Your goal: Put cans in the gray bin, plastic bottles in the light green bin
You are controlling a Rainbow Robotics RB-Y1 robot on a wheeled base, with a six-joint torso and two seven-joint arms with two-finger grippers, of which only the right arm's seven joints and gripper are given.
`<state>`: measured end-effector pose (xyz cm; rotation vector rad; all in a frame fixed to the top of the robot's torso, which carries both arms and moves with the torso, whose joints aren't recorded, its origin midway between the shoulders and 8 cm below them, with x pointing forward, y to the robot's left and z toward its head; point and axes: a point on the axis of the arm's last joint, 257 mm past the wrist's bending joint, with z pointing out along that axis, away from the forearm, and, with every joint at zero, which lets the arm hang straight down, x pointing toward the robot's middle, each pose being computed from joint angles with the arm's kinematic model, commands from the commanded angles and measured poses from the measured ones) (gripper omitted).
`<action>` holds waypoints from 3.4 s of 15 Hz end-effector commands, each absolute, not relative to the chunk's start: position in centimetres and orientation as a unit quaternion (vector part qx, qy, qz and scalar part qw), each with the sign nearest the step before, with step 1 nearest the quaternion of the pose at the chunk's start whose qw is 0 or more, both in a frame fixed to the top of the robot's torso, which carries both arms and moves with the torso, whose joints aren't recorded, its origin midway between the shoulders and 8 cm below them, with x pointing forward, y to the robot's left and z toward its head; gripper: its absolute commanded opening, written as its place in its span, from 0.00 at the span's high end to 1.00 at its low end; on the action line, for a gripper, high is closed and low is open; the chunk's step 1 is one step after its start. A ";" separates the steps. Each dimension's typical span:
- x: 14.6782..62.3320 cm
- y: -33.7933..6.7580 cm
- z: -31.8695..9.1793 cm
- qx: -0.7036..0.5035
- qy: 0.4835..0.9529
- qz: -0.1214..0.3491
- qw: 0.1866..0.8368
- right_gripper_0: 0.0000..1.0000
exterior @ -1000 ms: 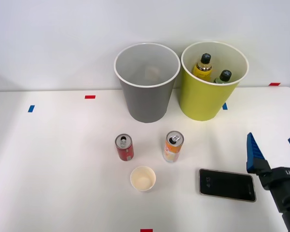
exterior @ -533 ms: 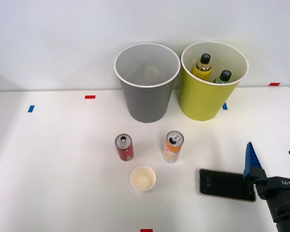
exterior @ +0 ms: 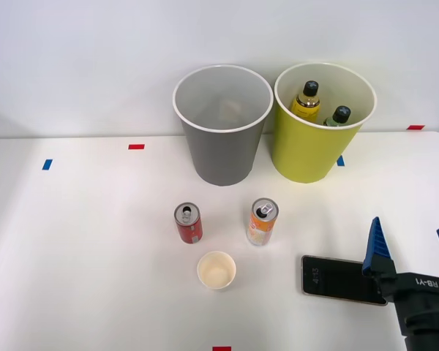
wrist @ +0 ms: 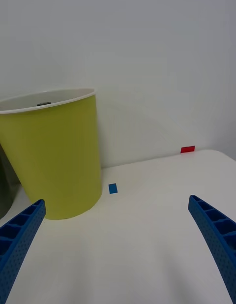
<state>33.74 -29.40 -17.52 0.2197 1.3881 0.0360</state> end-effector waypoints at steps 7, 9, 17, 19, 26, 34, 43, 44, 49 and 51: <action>24.8 -28.9 -22.0 0.002 0.668 -0.043 0.743 0.00; 23.3 -27.6 -23.3 -0.026 0.686 -0.057 0.725 0.00; 19.4 -22.9 -28.2 -0.088 0.733 -0.026 0.674 0.00; 19.1 -22.2 -28.4 -0.092 0.734 -0.019 0.672 0.00; 19.0 -21.3 -28.4 -0.097 0.734 -0.012 0.673 0.00; 19.0 -21.3 -28.4 -0.097 0.734 -0.012 0.673 0.00; 19.0 -21.3 -28.4 -0.097 0.734 -0.012 0.673 0.00; 19.0 -21.3 -28.4 -0.097 0.734 -0.012 0.673 0.00; 19.0 -21.3 -28.4 -0.097 0.734 -0.012 0.673 0.00; 19.0 -21.3 -28.4 -0.097 0.734 -0.012 0.673 0.00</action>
